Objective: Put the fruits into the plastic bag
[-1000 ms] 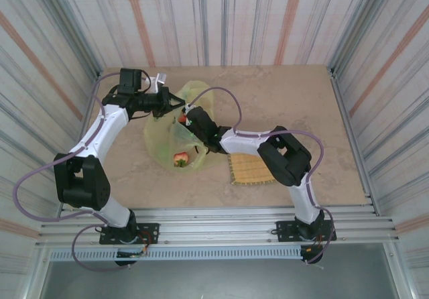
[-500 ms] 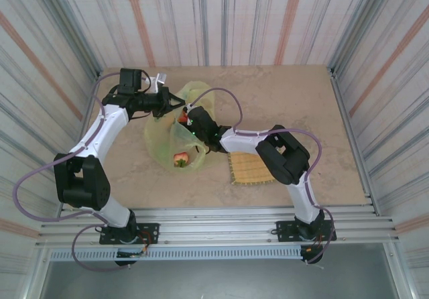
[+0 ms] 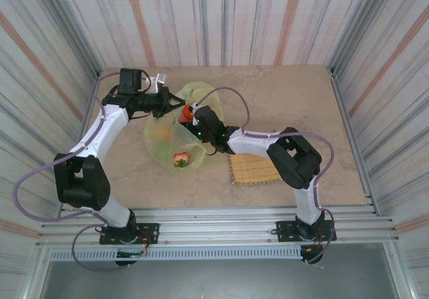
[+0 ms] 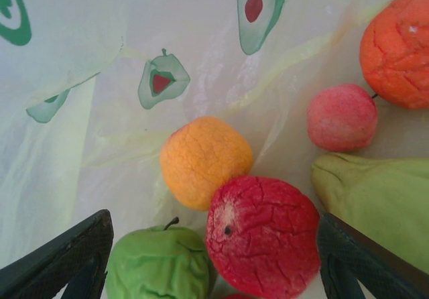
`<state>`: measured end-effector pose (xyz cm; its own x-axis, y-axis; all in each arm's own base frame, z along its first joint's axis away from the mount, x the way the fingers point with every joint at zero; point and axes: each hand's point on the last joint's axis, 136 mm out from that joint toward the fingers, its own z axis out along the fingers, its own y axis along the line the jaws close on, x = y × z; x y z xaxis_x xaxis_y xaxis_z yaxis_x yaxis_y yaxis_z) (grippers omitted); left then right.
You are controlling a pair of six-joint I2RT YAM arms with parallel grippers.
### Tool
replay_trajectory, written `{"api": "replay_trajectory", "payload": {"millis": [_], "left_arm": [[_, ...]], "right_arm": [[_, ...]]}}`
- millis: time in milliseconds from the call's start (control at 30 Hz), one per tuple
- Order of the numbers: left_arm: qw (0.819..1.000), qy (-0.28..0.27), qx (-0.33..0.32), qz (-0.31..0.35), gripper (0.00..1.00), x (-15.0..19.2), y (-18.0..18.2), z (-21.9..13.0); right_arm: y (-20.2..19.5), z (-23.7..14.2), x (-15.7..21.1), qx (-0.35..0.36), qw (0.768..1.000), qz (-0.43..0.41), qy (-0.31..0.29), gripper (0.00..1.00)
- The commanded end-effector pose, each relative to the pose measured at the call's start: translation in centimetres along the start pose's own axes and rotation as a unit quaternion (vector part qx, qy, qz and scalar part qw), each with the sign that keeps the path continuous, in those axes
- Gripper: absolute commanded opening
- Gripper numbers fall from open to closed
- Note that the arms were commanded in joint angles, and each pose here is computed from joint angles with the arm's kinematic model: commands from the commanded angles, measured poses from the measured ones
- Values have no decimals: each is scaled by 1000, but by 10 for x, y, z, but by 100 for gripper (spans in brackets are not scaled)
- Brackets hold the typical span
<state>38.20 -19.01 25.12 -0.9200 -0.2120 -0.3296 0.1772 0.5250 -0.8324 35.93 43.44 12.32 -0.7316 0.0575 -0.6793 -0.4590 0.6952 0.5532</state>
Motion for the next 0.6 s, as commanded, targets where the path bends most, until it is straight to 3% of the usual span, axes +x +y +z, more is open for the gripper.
{"api": "replay_trajectory", "payload": {"millis": [0,567], "left_arm": [[1000,-6,9,3,0,0,-6,-8],[1000,-6,7,1,0,0,-4,-7]], "right_arm": [[-1,-17,3,-2,1000,-18,13,77],[-18,-82,44,21,991,-112,69,70]]}}
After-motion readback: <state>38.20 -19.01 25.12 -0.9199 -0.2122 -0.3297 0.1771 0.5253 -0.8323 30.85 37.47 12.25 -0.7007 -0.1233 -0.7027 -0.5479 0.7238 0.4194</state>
